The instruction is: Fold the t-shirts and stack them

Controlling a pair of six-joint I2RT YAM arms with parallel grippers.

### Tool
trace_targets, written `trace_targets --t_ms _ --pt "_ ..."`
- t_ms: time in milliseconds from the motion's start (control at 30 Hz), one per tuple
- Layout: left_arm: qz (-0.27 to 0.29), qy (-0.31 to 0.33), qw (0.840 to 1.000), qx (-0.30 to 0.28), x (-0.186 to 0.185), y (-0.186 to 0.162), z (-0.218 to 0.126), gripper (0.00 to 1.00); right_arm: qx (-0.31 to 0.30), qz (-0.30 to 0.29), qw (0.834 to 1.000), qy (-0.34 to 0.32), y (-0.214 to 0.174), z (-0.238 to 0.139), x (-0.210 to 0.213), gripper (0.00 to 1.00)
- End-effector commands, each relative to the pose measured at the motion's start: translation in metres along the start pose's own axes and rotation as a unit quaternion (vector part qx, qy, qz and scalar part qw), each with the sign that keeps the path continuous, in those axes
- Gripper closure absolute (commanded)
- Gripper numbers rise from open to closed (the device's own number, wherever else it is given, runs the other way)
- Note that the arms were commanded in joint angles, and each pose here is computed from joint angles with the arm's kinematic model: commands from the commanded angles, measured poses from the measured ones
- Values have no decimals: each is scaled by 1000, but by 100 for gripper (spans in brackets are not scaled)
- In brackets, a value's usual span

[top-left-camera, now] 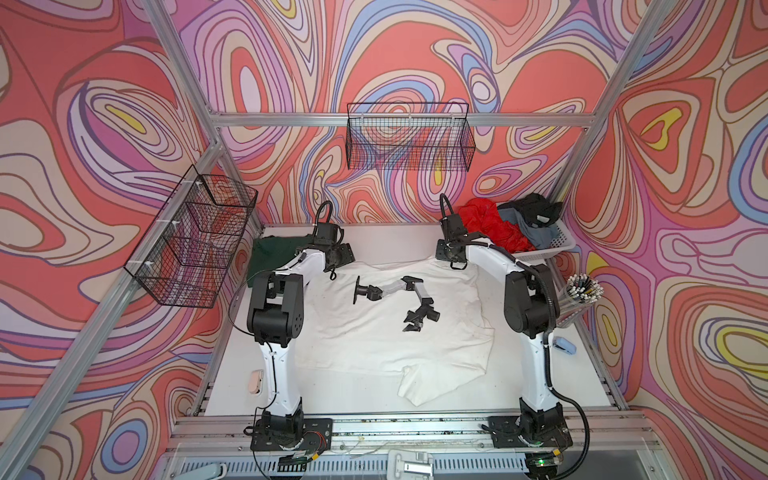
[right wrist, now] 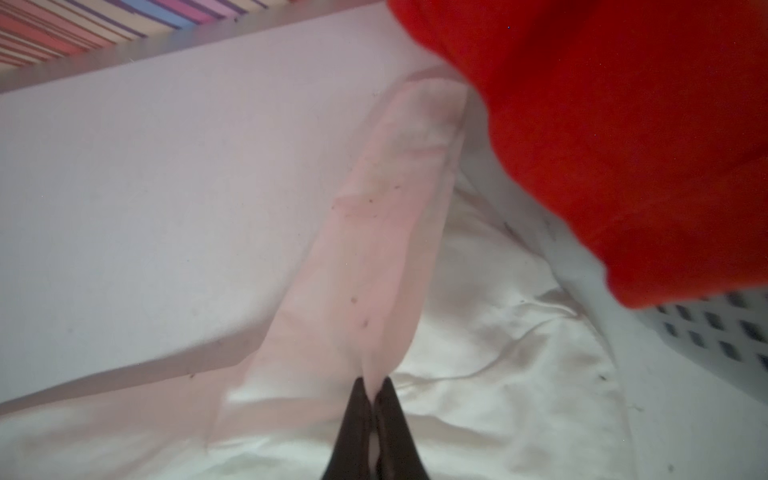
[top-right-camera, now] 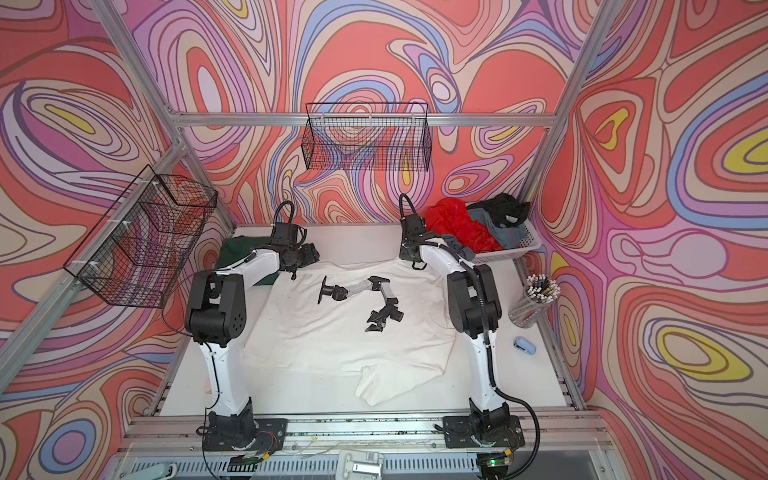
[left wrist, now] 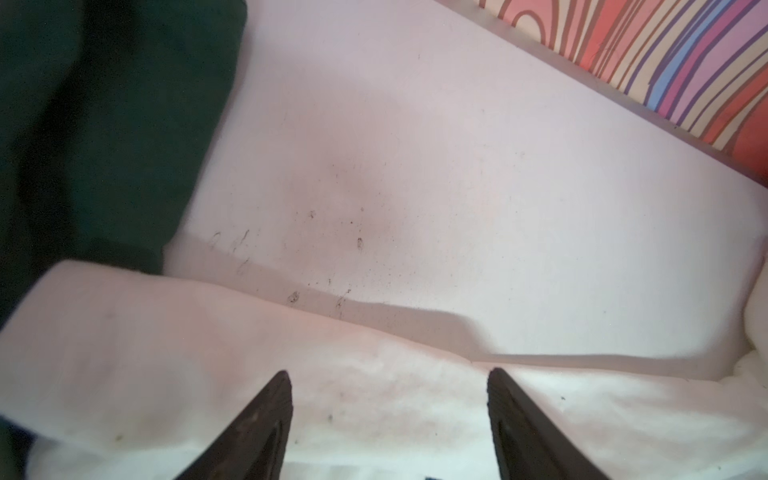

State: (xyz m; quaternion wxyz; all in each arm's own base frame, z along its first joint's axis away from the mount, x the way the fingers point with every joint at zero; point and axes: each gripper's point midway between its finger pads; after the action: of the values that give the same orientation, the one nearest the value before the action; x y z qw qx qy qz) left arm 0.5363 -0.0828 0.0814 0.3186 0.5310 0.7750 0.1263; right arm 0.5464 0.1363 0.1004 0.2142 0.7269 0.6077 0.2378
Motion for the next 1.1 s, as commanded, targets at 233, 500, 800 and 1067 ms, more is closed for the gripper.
trace_targets --t_ms 233,500,800,1067 --pt "-8 12 1000 -27 10 7 -21 27 11 4 1000 -13 -28 -47 2 100" --pt "-19 17 999 -29 17 -1 -20 26 38 14 999 -24 -78 -56 9 100" --pt "-29 23 999 -28 17 6 -13 23 86 9 995 -41 -128 -37 7 100" --pt "-27 6 999 -17 6 13 2 21 99 23 995 6 -134 -44 21 74"
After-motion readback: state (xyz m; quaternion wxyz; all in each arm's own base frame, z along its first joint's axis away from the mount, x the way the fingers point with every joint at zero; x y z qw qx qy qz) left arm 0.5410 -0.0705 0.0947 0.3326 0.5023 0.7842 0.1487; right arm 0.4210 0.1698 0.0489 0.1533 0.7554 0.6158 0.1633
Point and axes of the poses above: each gripper's point midway between its finger pads, its own z axis out along the fingers, its own x axis along the line the jaws close on, y = z × x, and after that the axes turned 2 degrees about -z, right-handed
